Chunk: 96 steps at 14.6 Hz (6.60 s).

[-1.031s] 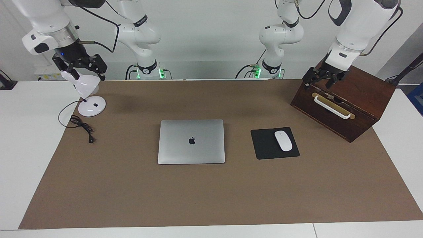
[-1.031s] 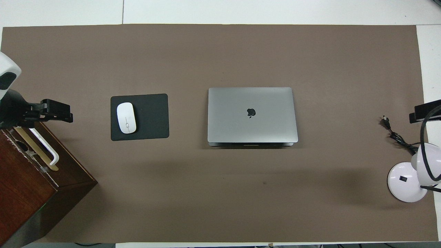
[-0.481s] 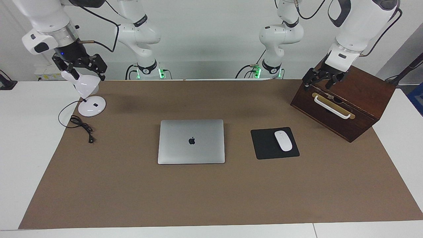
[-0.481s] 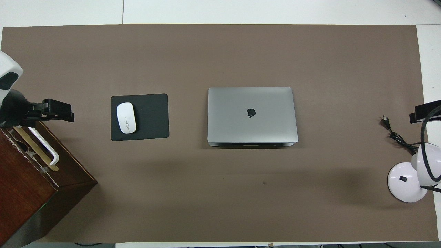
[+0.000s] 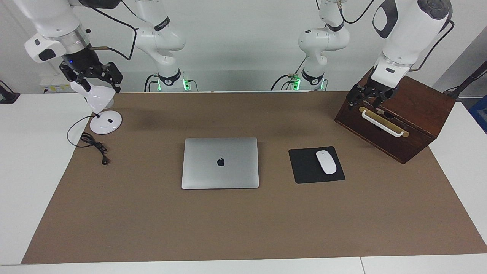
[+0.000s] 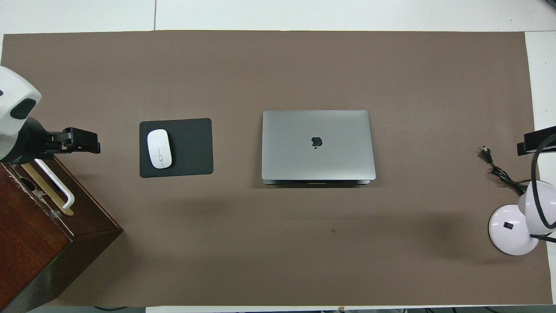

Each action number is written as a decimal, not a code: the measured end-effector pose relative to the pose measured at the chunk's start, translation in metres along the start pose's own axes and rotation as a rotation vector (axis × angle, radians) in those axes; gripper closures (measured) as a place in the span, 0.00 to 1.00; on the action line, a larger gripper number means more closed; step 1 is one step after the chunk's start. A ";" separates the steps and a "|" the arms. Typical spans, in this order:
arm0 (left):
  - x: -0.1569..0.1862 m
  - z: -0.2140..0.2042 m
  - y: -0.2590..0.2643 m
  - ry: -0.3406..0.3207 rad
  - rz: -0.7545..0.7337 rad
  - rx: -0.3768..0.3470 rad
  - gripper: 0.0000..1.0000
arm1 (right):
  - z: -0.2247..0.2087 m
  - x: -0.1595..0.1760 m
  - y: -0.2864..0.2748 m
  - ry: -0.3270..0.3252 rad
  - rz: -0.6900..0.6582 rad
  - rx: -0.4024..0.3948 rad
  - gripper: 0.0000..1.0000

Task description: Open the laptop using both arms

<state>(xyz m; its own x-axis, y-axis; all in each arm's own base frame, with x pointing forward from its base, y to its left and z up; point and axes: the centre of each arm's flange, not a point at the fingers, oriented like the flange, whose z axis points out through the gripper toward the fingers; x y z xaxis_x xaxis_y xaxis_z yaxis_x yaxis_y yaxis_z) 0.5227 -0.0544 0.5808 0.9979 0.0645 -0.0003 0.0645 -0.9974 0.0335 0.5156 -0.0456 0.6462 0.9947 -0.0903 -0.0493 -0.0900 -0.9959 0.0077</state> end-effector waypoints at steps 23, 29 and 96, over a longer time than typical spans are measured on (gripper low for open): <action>-0.027 0.035 0.051 -0.012 -0.761 -0.098 0.26 | 0.096 0.067 -0.095 0.284 0.237 0.279 0.00; -0.042 0.051 0.040 -0.193 -1.005 -0.294 0.99 | 0.131 0.052 -0.180 0.306 0.455 0.444 0.00; -0.113 0.331 0.221 -0.639 -2.017 -0.739 0.99 | 0.283 -0.100 -0.259 0.385 0.972 0.719 0.00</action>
<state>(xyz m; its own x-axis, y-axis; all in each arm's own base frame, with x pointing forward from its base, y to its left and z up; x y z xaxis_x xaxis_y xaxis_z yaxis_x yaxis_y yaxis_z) 0.4252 -0.2935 0.2570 -0.4785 0.4989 -0.7226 0.8245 0.5384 -0.1742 0.4251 0.2209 0.3666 0.4423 -0.8962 -0.0344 -0.6753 -0.3076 -0.6703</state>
